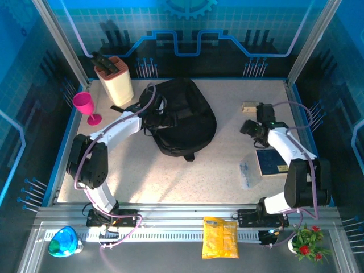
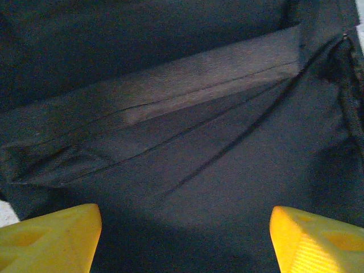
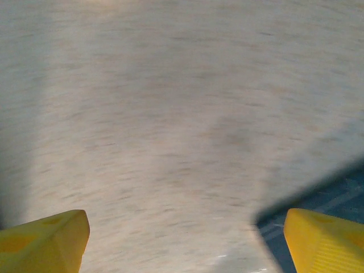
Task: Pack the student bag
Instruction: Move the book to the middle-right of the table.
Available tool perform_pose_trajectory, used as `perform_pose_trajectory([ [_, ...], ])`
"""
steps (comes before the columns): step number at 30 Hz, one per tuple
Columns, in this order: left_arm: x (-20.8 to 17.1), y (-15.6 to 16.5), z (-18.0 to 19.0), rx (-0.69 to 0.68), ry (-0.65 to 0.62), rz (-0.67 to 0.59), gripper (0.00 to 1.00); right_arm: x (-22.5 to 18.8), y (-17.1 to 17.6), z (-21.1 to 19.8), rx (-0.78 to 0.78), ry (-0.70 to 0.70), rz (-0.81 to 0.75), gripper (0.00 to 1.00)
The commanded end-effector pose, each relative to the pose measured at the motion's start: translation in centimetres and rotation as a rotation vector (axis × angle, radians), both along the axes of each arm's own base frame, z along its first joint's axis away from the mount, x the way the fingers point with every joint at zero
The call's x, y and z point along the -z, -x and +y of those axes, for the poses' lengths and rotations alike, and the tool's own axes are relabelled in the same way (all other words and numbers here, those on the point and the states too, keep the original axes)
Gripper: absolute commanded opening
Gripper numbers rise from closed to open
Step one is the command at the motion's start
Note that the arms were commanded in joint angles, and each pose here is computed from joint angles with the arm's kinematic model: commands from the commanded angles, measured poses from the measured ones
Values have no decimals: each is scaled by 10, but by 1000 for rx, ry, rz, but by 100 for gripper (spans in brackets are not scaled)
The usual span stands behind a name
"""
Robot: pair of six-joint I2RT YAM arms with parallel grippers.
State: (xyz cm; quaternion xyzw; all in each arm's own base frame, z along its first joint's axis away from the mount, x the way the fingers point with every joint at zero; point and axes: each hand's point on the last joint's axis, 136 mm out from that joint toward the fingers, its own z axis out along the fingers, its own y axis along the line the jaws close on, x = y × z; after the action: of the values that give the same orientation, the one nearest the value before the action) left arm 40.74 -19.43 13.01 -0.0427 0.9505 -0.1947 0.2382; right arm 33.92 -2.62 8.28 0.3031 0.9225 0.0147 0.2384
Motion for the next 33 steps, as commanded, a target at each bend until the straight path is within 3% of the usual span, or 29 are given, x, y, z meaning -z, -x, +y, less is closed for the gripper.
perform_pose_trajectory([
  [1, -25, 1, -16, 50, 43, -39, 80, 22, 30, -36, 142, 11, 84, 90],
  [9, -27, -1, -30, 95, 45, -49, 93, 41, 28, -88, 325, -37, 101, 89],
  [14, -29, 1, -38, 131, 55, -52, 99, 50, 6, -98, 302, -84, 98, 87],
  [20, -30, 4, -59, 187, 93, -30, 99, 64, -23, -54, 130, -255, 81, 82],
  [28, -25, 8, -119, 296, 113, 17, 98, 56, -61, 59, -246, -434, 35, 76],
  [33, -19, 16, -169, 375, 151, 56, 87, 33, -61, 82, -288, -488, -30, 75],
])
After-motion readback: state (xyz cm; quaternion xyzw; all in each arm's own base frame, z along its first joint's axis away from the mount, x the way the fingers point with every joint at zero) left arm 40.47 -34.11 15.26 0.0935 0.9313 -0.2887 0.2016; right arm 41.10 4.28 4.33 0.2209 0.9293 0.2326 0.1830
